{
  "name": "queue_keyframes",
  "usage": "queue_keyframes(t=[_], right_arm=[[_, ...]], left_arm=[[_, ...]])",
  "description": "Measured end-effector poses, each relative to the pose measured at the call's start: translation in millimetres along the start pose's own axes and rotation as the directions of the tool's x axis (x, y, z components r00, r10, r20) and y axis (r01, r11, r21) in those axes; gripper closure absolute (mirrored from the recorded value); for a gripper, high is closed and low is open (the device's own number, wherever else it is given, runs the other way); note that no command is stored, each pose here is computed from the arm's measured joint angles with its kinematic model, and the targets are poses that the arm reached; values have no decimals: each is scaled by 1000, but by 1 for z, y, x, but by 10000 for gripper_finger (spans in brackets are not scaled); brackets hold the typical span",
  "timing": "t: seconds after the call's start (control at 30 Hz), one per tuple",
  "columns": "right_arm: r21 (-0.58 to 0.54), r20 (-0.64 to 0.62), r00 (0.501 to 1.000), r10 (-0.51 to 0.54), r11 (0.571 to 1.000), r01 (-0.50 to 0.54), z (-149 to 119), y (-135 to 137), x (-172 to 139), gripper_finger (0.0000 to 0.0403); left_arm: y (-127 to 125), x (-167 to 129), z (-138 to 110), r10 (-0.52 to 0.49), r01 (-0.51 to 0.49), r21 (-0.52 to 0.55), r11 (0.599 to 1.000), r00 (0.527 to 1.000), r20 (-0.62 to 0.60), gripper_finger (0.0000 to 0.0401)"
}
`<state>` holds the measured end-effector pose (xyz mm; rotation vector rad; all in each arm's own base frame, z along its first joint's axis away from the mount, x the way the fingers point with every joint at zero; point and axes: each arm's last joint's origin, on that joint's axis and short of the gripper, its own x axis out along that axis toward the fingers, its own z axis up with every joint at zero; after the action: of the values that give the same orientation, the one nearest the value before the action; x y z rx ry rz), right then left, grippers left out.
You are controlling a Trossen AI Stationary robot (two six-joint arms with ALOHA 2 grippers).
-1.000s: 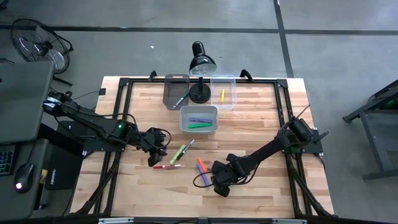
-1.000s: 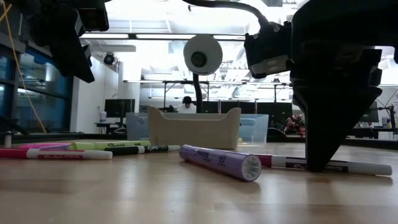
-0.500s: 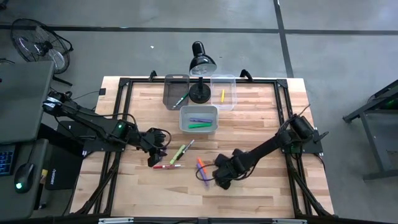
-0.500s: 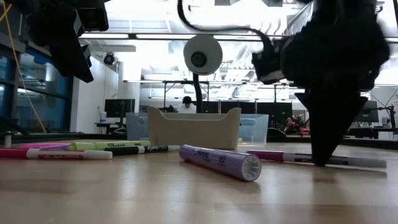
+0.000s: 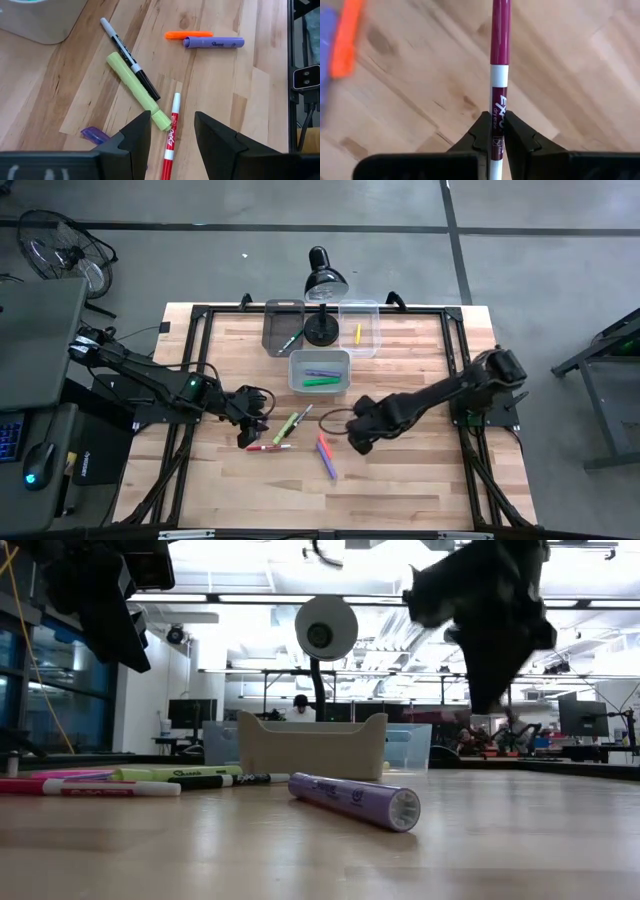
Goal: Pick & Place Markers
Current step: Put the medium maroon marker into the black bin
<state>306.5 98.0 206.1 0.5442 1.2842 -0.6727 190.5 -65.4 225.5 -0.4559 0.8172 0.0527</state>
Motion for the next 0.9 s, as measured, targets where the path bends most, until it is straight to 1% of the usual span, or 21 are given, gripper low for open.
queue_keyframes(t=[0.2, 0.37, 0.47, 0.57, 0.63, 0.73, 0.9], right_arm=[[27, 131, 990, 48, 998, -52, 15, -18, -31, 374], [-39, 195, 974, 119, 993, -113, 22, -26, -49, 377], [-76, 247, 957, 153, 987, -138, 28, -28, -55, 376], [-108, 323, 926, 197, 979, -171, 36, -27, -62, 372], [-139, 369, 900, 233, 971, -194, 42, -26, -66, 371], [-193, 432, 851, 299, 952, -237, 51, -23, -72, 372], [-296, 519, 750, 410, 910, -292, 65, -16, -83, 374]], left_arm=[[0, 0, 0, 0, 0, 0, 1000, 1000, 0, 252], [-1, 0, 1, -7, 7, -1, 1000, 1000, 15, 252], [-4, 0, 6, -28, 28, 8, 1000, 998, 64, 252], [-8, -2, 13, -52, 53, 0, 999, 989, 141, 252], [-13, -6, 21, -67, 69, -6, 998, 974, 215, 252], [-20, -13, 34, -80, 82, 9, 997, 941, 330, 252], [-31, -28, 55, -66, 44, 57, 997, 871, 486, 252]])
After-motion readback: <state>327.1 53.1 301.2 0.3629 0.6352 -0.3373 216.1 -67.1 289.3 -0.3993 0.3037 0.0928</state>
